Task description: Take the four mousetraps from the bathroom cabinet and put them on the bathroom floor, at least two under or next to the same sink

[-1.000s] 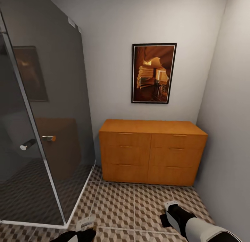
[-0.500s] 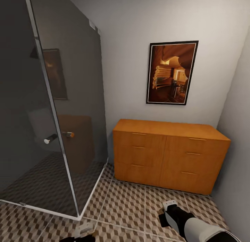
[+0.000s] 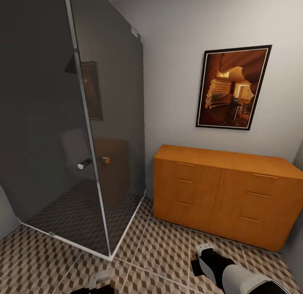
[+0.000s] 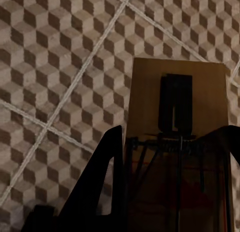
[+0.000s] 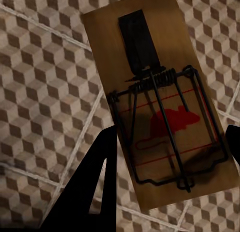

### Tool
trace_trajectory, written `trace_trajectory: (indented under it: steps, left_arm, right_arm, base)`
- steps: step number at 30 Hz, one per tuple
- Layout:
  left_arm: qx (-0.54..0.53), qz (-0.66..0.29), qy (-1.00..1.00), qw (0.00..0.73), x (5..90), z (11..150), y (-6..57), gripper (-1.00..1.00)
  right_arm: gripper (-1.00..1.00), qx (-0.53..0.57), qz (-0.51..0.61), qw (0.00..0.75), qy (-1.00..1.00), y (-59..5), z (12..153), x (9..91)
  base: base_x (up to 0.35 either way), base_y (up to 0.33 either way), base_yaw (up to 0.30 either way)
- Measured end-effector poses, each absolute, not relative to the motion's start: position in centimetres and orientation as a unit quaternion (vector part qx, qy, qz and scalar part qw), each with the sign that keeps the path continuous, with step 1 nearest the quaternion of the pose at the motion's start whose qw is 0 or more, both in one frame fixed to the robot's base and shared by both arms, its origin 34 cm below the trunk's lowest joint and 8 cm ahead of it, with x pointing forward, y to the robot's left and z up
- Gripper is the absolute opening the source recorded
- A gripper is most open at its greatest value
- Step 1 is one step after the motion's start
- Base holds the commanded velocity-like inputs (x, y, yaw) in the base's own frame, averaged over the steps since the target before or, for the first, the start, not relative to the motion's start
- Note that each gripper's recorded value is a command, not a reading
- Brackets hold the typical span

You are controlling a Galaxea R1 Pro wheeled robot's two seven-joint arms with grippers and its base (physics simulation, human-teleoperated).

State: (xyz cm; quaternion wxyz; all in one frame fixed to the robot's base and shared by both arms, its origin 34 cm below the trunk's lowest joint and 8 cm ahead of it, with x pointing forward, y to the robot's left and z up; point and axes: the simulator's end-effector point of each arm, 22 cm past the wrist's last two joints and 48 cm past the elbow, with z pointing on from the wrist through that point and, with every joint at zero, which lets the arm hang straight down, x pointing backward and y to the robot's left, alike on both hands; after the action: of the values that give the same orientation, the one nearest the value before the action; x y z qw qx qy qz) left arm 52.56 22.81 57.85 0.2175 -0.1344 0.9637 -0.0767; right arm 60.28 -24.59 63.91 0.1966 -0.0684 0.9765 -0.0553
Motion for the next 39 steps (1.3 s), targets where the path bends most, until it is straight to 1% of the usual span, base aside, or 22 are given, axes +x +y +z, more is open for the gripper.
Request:
trace_trajectory:
  steps: [6, 39]
  left_arm:
    - [-0.135, -0.075, 0.961, 0.229, 53.02, 58.06, 22.99, -1.0]
    - [-0.135, -0.074, 0.961, 0.231, 53.08, 58.1, 23.01, -1.0]
  right_arm:
    - [-1.0, -0.068, -0.055, 0.197, 0.977, -24.58, 63.91, 60.29]
    - [-1.0, -0.069, -0.056, 0.197, 0.976, -24.62, 63.93, 60.31]
  base:
    - [0.0, 0.0, 0.27]
    - [0.0, 0.0, 0.262]
